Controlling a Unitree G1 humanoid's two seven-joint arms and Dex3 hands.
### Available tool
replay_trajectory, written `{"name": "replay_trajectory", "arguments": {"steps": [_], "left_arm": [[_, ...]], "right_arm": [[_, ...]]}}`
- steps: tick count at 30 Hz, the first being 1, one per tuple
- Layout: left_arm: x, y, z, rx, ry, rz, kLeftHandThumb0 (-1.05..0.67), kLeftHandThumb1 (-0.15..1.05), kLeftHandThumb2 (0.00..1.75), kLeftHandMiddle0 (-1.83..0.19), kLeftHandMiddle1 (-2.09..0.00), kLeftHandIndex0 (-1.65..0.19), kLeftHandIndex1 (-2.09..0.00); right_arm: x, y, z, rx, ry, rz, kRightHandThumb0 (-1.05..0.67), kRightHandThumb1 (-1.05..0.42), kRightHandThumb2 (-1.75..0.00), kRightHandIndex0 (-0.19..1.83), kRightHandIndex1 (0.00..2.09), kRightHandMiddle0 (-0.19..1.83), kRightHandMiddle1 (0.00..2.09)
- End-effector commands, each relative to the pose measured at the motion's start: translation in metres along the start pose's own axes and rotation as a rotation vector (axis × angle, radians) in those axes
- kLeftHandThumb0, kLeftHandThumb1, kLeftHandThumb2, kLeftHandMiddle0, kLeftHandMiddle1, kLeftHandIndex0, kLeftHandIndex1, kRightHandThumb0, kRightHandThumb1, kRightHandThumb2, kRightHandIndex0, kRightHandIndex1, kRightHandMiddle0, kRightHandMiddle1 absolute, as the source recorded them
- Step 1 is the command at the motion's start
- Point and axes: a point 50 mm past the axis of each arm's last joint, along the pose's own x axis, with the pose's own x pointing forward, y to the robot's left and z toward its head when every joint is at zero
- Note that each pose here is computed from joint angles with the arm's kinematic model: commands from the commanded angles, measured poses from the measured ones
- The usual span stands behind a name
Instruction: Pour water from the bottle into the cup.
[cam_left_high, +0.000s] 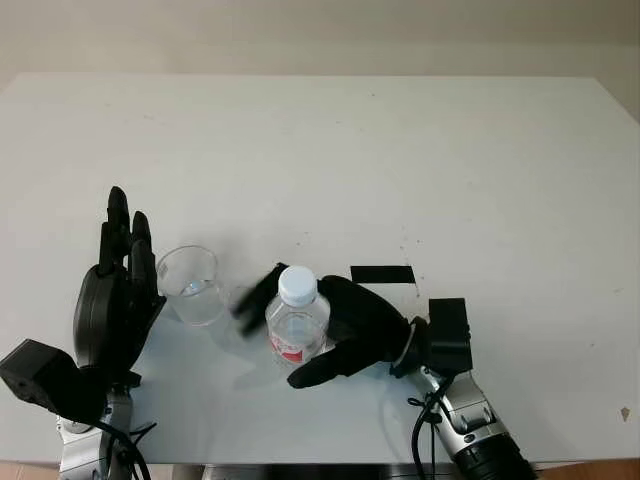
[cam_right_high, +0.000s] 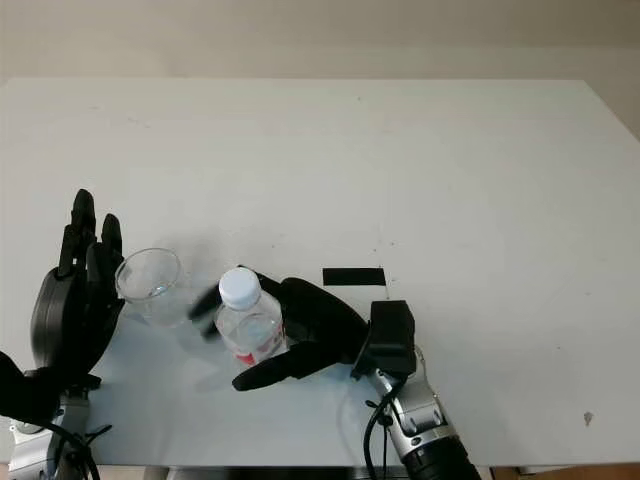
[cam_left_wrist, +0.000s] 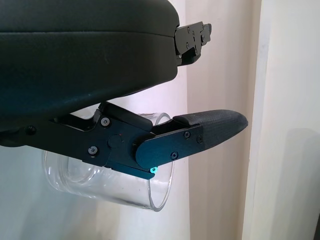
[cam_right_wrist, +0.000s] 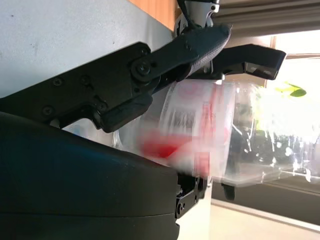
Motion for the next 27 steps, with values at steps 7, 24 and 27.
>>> {"name": "replay_trajectory", "arguments": {"steps": [7,24,27], "left_arm": [[-0.005,0.003,-0.006,-0.003,0.026,0.018,-0.73,1.05,0.67,0.19,0.0,0.19,0.0],[-0.001,0.005,-0.007,-0.003,0.017,0.01,-0.72,1.05,0.68,0.19,0.0,0.19,0.0],[0.0,0.006,-0.008,-0.009,0.013,0.013,-0.72,1.05,0.67,0.19,0.0,0.19,0.0]], "right_arm": [[-0.007,-0.002,-0.004,-0.032,0.025,-0.042,-0.61,-1.05,-0.27,1.51,2.09,1.36,2.09],[0.006,-0.031,0.013,-0.178,-0.017,-0.317,-0.51,-1.05,-0.53,1.83,2.09,1.8,2.09],[0.018,-0.051,0.027,-0.236,-0.018,-0.357,-0.49,-1.05,-0.55,1.83,2.09,1.82,2.09]]}}
